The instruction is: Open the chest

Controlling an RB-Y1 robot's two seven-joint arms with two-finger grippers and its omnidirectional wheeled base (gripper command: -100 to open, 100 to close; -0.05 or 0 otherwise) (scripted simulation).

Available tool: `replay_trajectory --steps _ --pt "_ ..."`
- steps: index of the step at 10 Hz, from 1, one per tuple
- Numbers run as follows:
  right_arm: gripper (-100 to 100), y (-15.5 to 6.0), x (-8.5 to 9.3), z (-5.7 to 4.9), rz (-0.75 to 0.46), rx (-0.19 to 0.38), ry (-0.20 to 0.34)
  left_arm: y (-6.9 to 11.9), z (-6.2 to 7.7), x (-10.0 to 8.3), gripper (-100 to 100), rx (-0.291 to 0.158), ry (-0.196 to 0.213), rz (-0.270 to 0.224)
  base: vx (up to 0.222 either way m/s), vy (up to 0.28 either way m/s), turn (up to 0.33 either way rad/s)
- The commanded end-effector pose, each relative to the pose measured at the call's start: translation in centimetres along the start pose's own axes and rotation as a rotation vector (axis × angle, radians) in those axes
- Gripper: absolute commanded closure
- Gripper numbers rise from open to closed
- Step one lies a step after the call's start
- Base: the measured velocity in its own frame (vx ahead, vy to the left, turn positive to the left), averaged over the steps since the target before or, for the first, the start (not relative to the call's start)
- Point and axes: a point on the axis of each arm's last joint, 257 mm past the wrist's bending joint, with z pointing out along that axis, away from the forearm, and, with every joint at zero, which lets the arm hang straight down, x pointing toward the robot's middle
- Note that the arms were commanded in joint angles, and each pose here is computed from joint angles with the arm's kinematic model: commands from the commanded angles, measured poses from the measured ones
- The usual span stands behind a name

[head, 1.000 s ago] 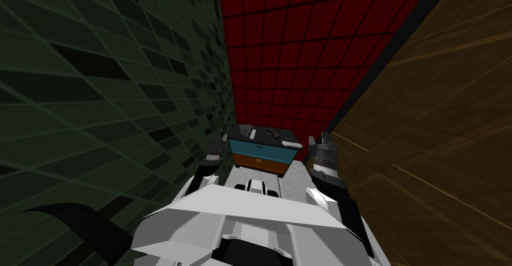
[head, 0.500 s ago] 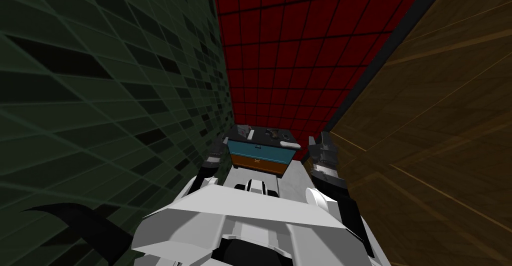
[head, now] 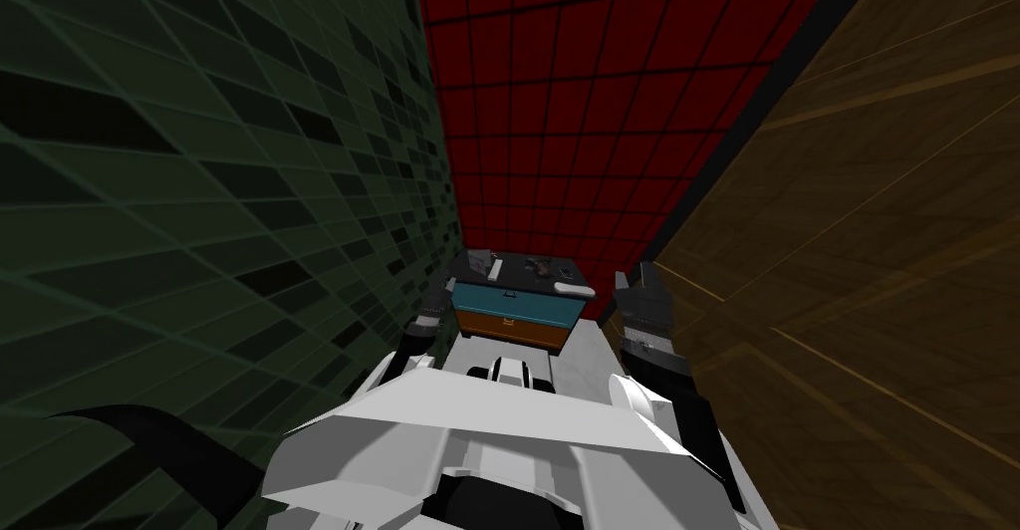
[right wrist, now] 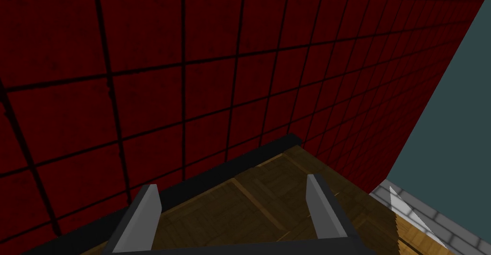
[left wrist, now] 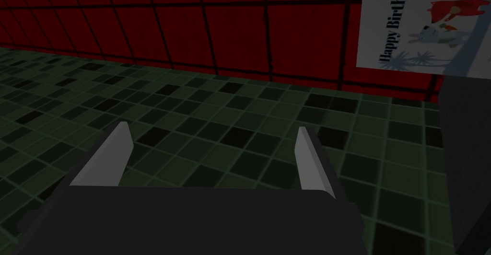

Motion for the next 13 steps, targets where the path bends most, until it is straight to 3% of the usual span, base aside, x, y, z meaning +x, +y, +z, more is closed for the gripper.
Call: replay_trajectory --steps 1,2,4,5,6,13 --pt "0 0.0 0.0 0.0 0.000 0.000 0.000 1.6 -0.6 0.0 -100 -0.003 0.011 0.011 0.036 -0.048 -0.045" --pt "0 0.0 0.0 0.0 0.000 0.000 0.000 2.5 -1.0 -0.1 -100 -0.023 0.010 0.011 0.028 -0.039 -0.017" --pt "0 0.0 0.0 0.0 0.000 0.000 0.000 3.7 -1.6 -0.1 -100 -0.020 0.017 0.020 0.038 -0.050 -0.037" --pt "0 0.0 0.0 0.0 0.000 0.000 0.000 4.7 -2.1 -0.2 -100 -0.044 0.016 0.020 0.038 -0.034 -0.019" --pt "0 0.0 0.0 0.0 0.000 0.000 0.000 5.0 -2.2 -0.2 -100 -0.034 0.019 0.024 0.033 -0.033 -0.034" --pt "0 0.0 0.0 0.0 0.000 0.000 0.000 9.1 -4.7 -0.5 -100 -0.089 0.022 0.037 0.027 -0.033 -0.025"
